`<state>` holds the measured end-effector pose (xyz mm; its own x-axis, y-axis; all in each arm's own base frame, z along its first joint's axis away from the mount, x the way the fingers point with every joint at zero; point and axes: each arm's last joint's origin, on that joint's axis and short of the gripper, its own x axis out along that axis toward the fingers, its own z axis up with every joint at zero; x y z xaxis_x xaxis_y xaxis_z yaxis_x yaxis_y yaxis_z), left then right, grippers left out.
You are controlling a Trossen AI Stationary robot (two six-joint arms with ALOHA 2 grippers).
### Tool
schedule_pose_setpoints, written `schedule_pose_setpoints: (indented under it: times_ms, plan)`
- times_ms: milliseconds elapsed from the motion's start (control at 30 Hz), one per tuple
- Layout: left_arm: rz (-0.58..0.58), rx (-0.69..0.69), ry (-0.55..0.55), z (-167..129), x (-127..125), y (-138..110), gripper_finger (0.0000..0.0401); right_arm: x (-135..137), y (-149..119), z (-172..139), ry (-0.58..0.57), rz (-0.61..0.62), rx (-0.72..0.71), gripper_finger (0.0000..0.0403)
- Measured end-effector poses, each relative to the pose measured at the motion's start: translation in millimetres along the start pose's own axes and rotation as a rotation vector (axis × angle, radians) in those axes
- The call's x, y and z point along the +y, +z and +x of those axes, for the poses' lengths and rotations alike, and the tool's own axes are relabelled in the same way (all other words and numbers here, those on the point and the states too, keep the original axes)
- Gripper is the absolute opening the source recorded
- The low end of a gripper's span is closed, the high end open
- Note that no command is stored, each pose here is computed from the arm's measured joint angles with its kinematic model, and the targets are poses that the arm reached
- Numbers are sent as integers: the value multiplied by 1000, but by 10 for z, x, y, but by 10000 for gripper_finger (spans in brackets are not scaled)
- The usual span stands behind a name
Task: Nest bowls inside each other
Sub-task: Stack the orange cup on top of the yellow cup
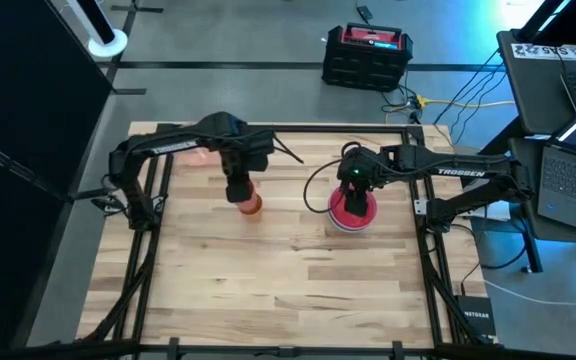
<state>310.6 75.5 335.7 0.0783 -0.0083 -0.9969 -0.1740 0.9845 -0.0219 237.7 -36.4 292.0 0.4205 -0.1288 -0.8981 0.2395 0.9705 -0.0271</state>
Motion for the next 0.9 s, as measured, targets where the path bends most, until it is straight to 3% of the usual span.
schedule_pose_setpoints:
  times_ms: [367, 733, 900]
  plan:
    - [76, 36, 9, 247, 52, 225, 0, -3, -1, 0, -9, 19, 0, 186]
    - [138, 32, 9, 256, 56, 237, 0, -3, -1, 0, -9, 20, 1, 186]
    - [140, 52, 45, 248, 76, 217, 21, -3, -1, 0, -9, 20, 1, 186]
